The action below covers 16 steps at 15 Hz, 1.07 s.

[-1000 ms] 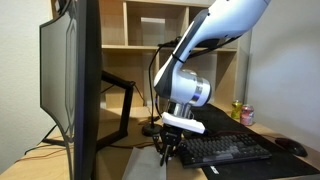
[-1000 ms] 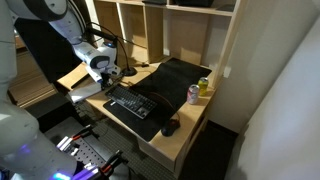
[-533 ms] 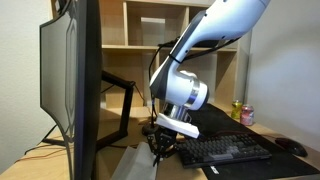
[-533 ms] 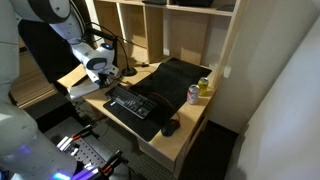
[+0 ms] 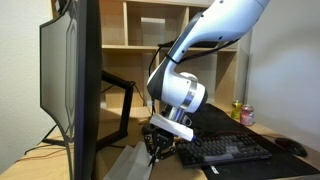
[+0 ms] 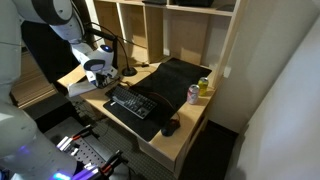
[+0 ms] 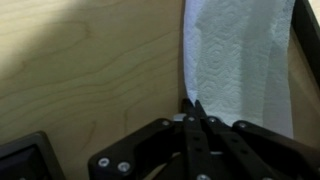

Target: Move the paper away from the computer

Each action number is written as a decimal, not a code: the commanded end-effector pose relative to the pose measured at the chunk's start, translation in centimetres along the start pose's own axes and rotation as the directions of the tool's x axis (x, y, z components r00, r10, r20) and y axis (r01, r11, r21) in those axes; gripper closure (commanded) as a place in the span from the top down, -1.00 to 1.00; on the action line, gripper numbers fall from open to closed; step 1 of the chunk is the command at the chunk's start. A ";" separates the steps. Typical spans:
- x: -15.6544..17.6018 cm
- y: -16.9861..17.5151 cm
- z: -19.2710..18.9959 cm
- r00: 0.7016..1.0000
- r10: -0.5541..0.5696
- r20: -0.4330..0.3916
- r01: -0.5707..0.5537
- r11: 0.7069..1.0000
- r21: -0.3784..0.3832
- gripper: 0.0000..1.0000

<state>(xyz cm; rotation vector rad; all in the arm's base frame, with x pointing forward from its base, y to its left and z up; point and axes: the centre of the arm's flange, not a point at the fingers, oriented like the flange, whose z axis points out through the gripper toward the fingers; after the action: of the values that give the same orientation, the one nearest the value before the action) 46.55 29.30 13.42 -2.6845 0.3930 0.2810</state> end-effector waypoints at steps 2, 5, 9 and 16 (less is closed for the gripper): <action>-4.0 4.3 -5.7 0.978 0.169 -0.125 -0.182 0.979 -0.095 -1.00; -6.0 7.9 -9.0 0.936 0.287 -0.202 -0.318 0.937 -0.142 -1.00; -8.9 12.9 -14.3 0.845 0.391 -0.364 -0.427 0.904 -0.020 -1.00; -10.8 19.1 -25.1 0.758 0.507 -0.411 -0.369 0.852 0.372 -1.00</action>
<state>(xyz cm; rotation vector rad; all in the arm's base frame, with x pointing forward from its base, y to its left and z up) 38.16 9.70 28.74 -2.4430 1.2265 -0.2720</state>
